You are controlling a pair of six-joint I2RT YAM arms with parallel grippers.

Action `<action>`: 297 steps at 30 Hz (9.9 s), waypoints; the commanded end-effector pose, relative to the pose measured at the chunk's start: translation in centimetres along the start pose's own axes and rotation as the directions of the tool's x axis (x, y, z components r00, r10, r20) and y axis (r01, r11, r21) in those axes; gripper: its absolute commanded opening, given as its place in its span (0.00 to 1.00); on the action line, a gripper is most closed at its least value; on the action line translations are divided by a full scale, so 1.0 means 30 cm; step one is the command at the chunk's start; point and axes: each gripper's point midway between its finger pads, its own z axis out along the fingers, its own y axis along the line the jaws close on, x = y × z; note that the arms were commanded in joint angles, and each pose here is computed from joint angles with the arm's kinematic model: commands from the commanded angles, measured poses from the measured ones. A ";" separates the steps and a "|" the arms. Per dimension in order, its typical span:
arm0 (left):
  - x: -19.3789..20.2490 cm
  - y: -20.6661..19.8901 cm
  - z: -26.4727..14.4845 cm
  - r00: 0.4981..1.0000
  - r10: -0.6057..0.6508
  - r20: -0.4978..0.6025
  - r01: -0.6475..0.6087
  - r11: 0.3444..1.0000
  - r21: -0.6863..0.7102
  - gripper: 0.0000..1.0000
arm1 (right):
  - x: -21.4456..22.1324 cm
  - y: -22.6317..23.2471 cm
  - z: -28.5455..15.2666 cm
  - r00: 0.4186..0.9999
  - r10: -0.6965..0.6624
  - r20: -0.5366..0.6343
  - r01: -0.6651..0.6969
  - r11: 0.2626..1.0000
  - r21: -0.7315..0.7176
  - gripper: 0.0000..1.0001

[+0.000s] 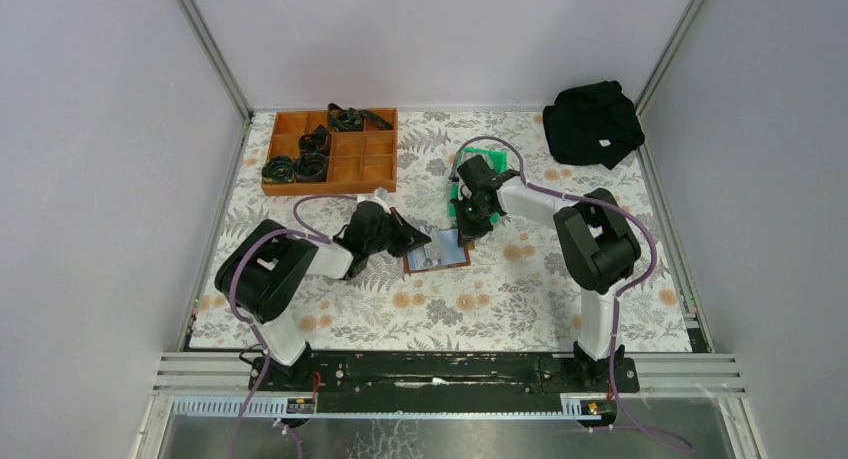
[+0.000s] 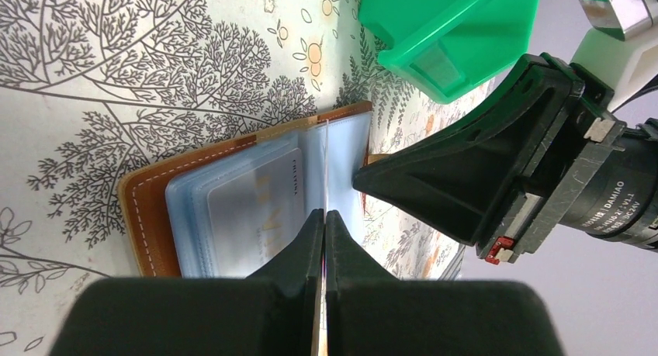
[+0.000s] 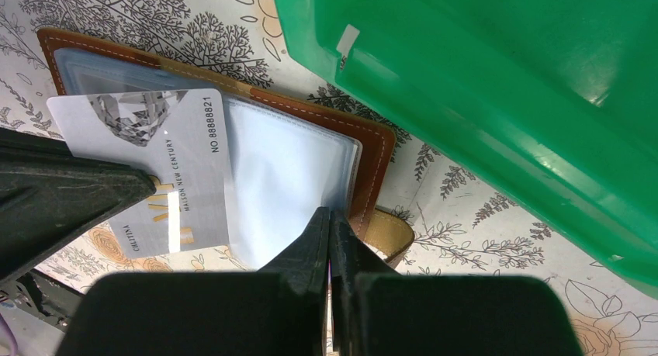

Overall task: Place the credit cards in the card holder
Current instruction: Insert the credit card into the card holder.

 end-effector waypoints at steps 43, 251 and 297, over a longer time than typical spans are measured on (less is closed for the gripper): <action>0.088 0.107 -0.006 1.000 -0.019 -0.017 0.017 0.996 -0.089 0.00 | 0.072 -0.070 0.066 0.997 0.020 -0.074 -0.013 0.996 0.083 0.00; 0.292 0.207 -0.050 0.880 0.300 -0.367 -0.473 0.602 -0.643 0.62 | 0.161 0.023 0.037 0.998 -0.003 -0.057 0.006 0.998 0.058 0.07; 0.192 0.008 -0.076 0.966 0.257 -0.039 -0.243 0.842 -0.481 0.77 | 0.207 -0.016 0.066 0.996 0.023 -0.084 -0.016 0.996 0.083 0.06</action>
